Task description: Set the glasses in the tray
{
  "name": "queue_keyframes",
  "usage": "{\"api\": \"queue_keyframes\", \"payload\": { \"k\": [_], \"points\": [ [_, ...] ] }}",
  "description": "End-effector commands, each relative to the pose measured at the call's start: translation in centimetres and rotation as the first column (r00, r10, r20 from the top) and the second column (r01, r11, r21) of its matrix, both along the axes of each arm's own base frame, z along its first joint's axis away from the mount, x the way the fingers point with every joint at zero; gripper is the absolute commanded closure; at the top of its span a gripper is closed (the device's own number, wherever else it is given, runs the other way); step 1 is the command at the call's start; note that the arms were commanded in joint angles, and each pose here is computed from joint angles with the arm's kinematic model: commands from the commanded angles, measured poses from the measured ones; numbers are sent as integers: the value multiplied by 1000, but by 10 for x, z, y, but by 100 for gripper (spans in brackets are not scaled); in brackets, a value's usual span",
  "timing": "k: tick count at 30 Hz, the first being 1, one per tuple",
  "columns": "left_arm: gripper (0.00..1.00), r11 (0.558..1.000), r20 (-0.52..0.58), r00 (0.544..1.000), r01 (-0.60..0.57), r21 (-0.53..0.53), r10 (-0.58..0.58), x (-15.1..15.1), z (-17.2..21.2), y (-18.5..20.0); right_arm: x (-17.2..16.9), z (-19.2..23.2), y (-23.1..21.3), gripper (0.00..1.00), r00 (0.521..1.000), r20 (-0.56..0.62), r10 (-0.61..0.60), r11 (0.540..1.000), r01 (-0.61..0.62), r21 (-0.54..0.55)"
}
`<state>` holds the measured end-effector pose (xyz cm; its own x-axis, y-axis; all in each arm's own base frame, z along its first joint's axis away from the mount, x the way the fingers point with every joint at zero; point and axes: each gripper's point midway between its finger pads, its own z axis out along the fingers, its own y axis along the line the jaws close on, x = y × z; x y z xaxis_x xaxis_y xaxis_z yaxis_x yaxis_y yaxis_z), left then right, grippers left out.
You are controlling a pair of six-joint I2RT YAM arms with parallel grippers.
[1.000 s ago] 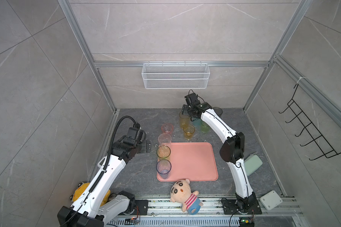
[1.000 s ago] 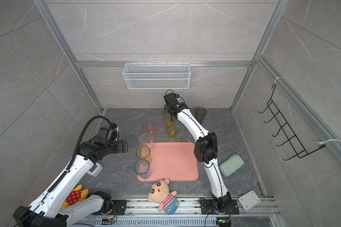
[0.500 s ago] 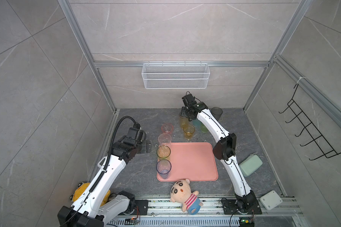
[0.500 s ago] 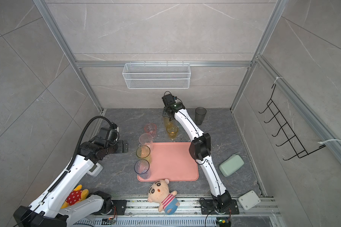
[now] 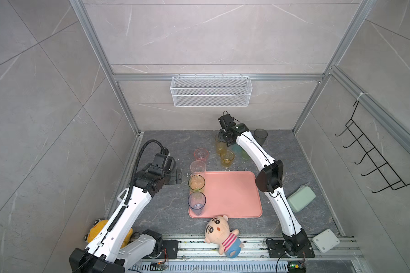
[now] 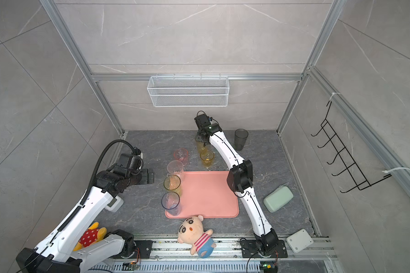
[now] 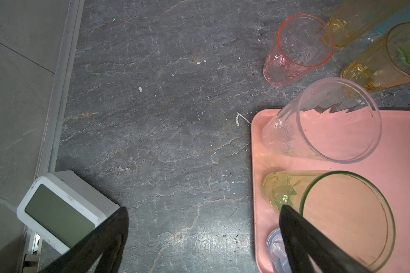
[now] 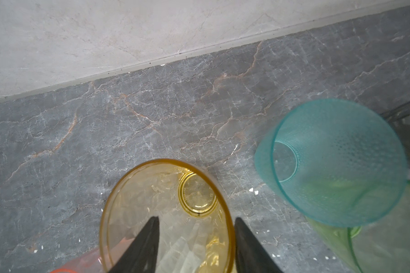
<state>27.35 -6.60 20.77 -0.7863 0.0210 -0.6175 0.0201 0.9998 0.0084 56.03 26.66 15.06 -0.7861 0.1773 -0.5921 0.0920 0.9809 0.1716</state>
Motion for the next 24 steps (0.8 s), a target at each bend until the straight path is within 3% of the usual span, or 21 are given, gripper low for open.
{"api": "queue_keyframes", "payload": {
  "k": [1, 24],
  "points": [
    [1, 1000, 34, 999, 21, -13, -20, 1, 8, -2, -2, -14, 4, 52, 1000, -23, 12, 1000, -13, -22],
    [1, 1000, 21, 1000, 23, -11, -23, 2, 5, -3, -2, -13, 6, 85, 999, -21, 38, 999, -39, -25]
  ]
}}
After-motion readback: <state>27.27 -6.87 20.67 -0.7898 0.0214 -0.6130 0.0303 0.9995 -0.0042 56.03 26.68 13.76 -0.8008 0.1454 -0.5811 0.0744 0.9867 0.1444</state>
